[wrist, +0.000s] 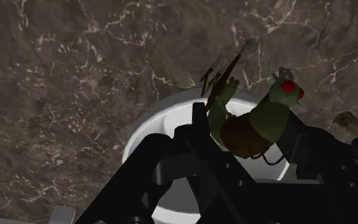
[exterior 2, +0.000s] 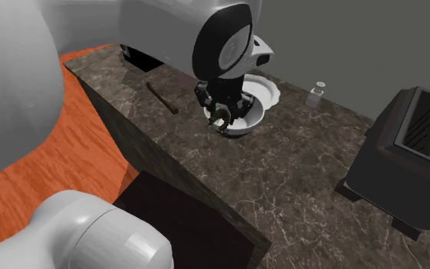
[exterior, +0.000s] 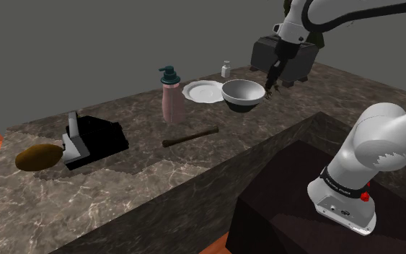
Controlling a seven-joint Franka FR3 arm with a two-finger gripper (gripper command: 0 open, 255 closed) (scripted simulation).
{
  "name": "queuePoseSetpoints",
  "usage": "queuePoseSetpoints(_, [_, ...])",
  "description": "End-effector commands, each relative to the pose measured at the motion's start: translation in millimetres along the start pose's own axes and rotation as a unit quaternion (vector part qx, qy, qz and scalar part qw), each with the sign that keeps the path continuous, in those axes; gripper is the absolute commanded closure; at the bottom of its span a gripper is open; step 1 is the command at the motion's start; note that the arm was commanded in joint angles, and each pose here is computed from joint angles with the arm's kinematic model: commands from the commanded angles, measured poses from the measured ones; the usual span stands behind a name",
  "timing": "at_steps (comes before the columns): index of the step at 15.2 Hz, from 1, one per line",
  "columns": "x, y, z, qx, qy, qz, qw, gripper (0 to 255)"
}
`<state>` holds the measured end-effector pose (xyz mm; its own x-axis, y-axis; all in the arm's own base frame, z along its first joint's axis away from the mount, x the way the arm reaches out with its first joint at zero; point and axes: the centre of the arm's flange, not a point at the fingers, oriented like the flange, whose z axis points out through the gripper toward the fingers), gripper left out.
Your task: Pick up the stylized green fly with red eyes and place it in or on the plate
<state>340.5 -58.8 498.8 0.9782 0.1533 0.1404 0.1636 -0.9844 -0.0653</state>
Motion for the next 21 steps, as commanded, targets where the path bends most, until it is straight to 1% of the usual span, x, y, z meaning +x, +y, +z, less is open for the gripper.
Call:
queuePoseSetpoints(1, [24, 0, 0, 0.0, 0.0, 0.0, 1.0, 255])
queuePoseSetpoints(21, [287, 16, 21, 0.0, 0.0, 0.0, 1.0, 255])
